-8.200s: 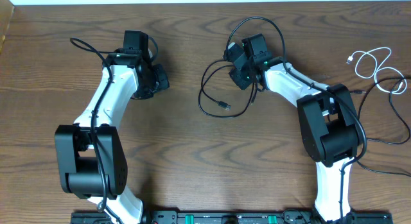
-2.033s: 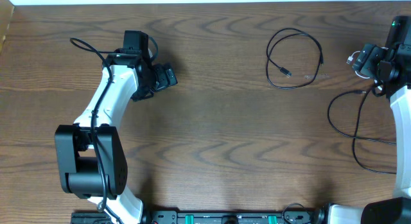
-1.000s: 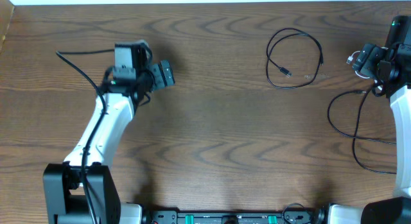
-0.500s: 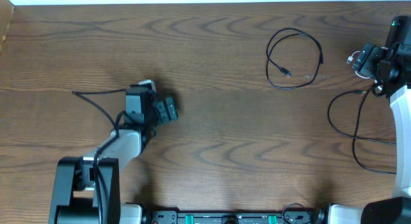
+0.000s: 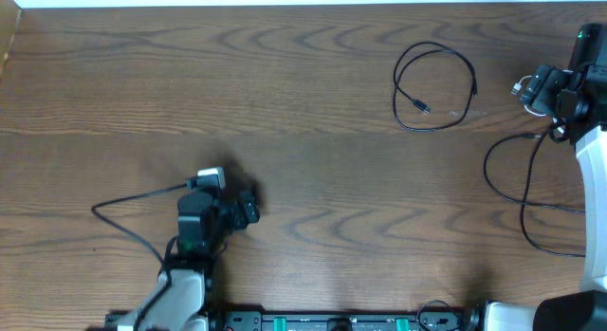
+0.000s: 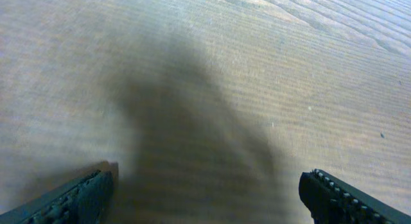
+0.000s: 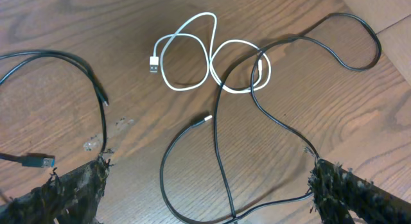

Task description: Untangle cables

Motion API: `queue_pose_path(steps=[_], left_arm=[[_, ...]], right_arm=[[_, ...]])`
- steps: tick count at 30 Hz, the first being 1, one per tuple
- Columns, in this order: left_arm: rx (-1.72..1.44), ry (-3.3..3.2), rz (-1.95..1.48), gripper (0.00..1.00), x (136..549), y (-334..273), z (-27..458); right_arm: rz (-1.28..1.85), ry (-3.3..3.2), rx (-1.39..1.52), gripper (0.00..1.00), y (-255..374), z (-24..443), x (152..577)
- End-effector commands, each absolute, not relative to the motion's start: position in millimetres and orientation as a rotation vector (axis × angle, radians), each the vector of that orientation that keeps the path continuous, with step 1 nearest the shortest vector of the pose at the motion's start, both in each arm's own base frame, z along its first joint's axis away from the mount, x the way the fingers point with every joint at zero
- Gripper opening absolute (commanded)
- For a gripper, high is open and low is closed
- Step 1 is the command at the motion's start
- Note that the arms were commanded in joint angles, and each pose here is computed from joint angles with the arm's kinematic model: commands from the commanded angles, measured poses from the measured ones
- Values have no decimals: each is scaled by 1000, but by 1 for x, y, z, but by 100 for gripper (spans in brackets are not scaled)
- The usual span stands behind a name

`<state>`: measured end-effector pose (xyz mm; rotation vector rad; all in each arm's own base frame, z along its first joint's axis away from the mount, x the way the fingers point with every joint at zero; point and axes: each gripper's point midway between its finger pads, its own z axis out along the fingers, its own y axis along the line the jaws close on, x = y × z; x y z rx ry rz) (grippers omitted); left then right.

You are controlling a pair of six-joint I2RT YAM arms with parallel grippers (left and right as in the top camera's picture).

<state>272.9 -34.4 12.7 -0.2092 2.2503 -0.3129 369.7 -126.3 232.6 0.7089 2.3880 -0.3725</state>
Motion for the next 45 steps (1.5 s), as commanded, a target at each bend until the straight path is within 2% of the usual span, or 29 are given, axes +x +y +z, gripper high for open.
queue_pose_path(steps=[1,13,19,26,30,45], left_arm=[[-204,2225,-287,98,260,-30,11],[-213,2212,-264,98,232,-25,29],[-95,1924,-232,98,243,-25,93],[-35,1719,-234,98,242,-28,139],[71,1718,-193,98,242,-33,139],[70,1718,-184,98,242,-32,139]], right_arm=[[-373,2388,736,99,-129,229,368],[-374,2388,736,99,-129,229,368],[-374,2388,736,99,-129,229,368],[-373,2388,736,99,-129,229,368],[-373,2388,736,99,-129,229,368],[-374,2388,736,99,-129,229,368]])
